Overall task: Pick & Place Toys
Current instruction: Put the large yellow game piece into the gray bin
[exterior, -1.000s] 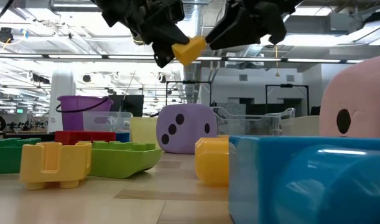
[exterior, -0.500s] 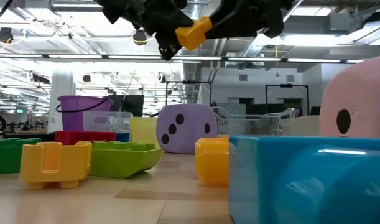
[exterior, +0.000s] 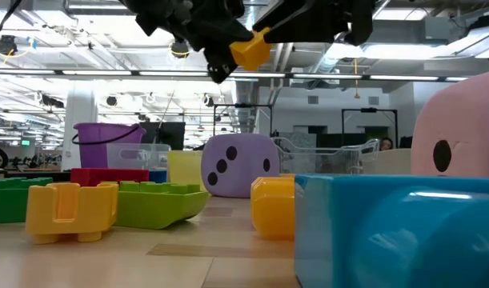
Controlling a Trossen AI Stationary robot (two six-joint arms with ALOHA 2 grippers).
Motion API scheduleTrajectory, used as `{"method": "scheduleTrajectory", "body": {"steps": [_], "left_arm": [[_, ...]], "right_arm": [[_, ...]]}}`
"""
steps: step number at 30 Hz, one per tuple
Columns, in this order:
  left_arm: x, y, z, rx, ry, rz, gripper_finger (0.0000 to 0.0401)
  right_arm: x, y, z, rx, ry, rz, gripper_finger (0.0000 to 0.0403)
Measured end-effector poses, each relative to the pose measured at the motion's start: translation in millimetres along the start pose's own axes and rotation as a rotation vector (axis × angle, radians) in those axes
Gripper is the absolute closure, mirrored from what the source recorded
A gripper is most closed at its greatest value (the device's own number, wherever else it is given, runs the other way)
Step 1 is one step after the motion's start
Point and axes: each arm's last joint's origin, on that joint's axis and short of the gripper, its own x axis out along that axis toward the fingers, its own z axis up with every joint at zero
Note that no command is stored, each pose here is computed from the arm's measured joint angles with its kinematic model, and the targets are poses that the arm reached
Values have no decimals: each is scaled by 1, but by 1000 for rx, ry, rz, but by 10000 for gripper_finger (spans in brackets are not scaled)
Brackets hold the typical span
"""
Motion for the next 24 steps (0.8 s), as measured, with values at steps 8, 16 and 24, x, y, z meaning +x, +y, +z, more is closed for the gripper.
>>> {"method": "scheduleTrajectory", "body": {"steps": [8, 16, 24], "left_arm": [[9, 4, 0, -13, -20, -66, 288], [8, 3, 3, -18, -41, -81, 288], [7, 1, 5, -4, -60, -116, 288]], "right_arm": [[0, 1, 0, -7, -8, 28, 186], [0, 2, -1, -2, 0, 30, 186], [0, 2, -2, -3, 13, 39, 186]]}}
